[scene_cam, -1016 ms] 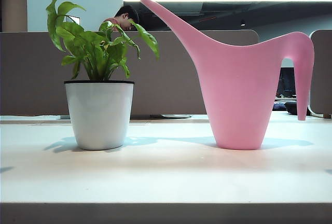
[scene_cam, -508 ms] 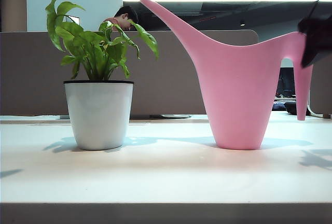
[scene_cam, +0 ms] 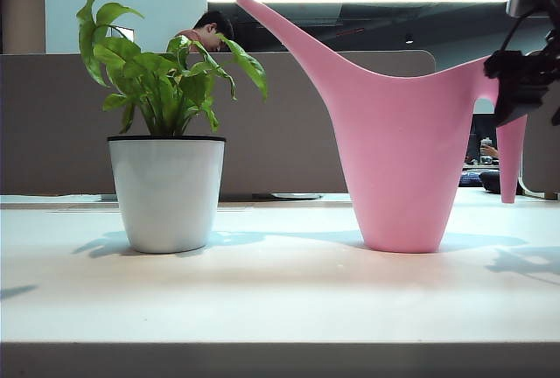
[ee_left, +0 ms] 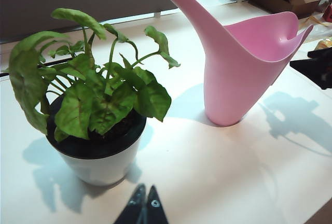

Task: Pick up the watering can from the table, water the potted plant, and put the can back.

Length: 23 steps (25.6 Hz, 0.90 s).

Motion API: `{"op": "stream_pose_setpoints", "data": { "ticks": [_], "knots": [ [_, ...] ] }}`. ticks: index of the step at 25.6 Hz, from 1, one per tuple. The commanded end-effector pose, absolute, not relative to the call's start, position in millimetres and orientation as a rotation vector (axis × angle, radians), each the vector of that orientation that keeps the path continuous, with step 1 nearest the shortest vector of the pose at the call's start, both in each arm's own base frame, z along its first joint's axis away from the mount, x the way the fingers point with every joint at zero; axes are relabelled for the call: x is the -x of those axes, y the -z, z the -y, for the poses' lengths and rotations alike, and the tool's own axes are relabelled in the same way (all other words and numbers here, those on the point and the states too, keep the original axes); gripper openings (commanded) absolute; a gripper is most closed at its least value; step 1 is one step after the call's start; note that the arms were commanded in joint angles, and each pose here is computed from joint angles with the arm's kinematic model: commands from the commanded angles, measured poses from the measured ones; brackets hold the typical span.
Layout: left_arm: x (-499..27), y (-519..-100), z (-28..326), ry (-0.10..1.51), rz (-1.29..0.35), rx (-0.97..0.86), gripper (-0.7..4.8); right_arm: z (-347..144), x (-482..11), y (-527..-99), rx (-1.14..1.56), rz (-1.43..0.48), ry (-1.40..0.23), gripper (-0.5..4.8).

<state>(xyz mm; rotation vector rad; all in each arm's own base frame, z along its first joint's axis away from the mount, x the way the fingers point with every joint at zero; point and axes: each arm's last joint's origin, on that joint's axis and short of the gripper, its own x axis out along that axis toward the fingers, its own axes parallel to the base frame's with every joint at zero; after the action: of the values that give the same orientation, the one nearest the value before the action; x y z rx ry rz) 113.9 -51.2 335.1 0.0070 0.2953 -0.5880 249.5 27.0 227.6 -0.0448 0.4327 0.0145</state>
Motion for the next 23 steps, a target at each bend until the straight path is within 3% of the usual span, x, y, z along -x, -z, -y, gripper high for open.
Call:
{"op": "stream_pose_setpoints", "data": {
  "ticks": [1,16,20,23],
  "knots": [
    [-113.4,-337.9,50.9,0.587,-0.276,-0.014,-0.05,-28.1,-260.1,-225.1,0.038,-0.389,-0.012,3.69],
    [-113.6,-338.4,50.9,0.587,-0.271,-0.014,-0.05,-25.6,-290.2,-196.5,0.061,-0.340,0.048,3.69],
    [-113.6,-338.4,50.9,0.587,-0.271,-0.014,-0.05,-21.2,-291.6,-200.0,0.147,-0.305,-0.047,3.67],
    [-113.6,-338.4,50.9,0.587,-0.271,-0.014,-0.05,-15.7,-292.1,-200.4,0.123,-0.295,-0.145,3.27]
  ]
}}
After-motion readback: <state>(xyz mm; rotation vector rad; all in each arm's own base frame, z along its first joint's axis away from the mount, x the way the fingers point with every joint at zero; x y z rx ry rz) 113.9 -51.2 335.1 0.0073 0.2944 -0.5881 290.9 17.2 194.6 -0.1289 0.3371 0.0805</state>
